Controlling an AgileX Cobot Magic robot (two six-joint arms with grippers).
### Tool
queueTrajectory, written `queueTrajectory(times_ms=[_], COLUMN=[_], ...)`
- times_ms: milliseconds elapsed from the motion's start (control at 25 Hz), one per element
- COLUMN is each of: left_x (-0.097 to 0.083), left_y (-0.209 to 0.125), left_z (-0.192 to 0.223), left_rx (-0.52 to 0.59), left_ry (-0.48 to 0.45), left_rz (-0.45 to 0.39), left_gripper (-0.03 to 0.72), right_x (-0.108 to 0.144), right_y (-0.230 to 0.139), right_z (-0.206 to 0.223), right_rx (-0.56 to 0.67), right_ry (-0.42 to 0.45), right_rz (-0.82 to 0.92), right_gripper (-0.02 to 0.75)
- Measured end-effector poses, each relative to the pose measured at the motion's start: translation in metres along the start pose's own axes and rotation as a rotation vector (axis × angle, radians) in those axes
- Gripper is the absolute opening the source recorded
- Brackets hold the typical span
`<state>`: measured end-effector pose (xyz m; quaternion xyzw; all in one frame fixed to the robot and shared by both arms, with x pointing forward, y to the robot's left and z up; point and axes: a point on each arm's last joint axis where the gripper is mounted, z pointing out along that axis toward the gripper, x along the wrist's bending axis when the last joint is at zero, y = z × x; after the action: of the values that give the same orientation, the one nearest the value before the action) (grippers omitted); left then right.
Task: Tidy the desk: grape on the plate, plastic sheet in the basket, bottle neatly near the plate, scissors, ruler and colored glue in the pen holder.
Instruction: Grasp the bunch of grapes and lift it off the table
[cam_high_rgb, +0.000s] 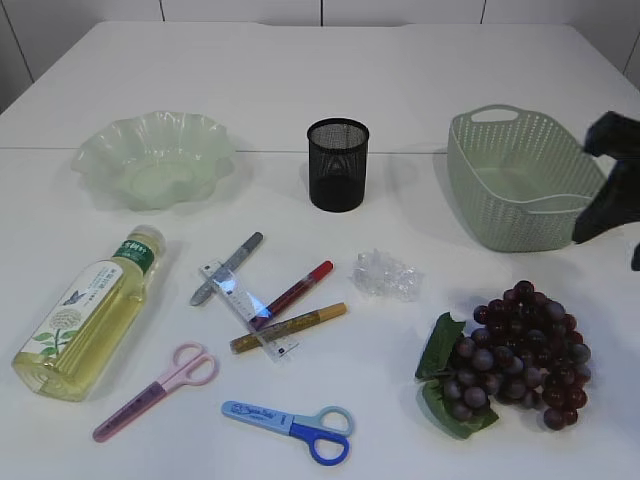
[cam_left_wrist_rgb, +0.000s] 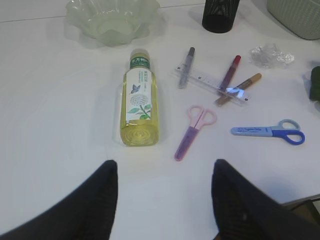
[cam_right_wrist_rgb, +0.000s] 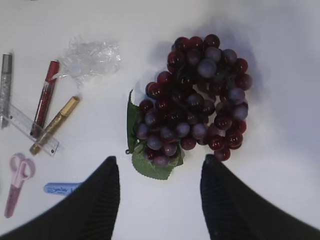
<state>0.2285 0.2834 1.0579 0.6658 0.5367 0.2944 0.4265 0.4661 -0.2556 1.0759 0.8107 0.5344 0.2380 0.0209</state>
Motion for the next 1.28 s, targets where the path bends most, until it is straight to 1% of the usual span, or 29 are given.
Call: queueTrajectory(times_ms=[160,240,360,520,640,840,1000,1080,1280], left_x=[0.000,0.000,0.000,0.000,0.000,0.000,0.000,0.000,0.000], left_y=[0.000,0.000,0.000,0.000,0.000,0.000,0.000,0.000,0.000], left_z=[0.000,0.000,0.000,0.000,0.000,0.000,0.000,0.000,0.000], left_rx=[-0.002,-0.002,-0.002,-0.002,-0.002,-0.002,-0.002,-0.002,-0.002], left_ry=[0.000,0.000,0.000,-0.001,-0.001,-0.001,-0.001,-0.001,-0.001], left_rz=[0.000,0.000,0.000,-0.001,-0.001,-0.001,-0.001,-0.001,-0.001], left_gripper=[0.435,0.435,0.435,0.435,0.435,0.435,0.435,0.435,0.435], right_x=[0.026,0.035,0.041,0.042,0.040,0.032,0.030,0.030,0.031], right_y=[0.009,0.014,0.021,0.025,0.026,0.027,0.027,0.029,0.033], right_z=[0.026,0.040,0.060,0.081,0.087,0.093,0.101,0.106,0.122], right_rx=[0.071,0.100,0.126,0.145,0.150,0.147,0.150,0.142,0.115], right_ry=[-0.070,-0.087,-0.113,-0.141,-0.164,-0.250,-0.281,-0.279,-0.260], right_rz=[0.004,0.053,0.152,0.227,0.227,0.177,0.251,0.276,0.315], right_gripper=[0.418,0.418,0.418,0.418,0.418,0.418,0.419,0.427,0.484])
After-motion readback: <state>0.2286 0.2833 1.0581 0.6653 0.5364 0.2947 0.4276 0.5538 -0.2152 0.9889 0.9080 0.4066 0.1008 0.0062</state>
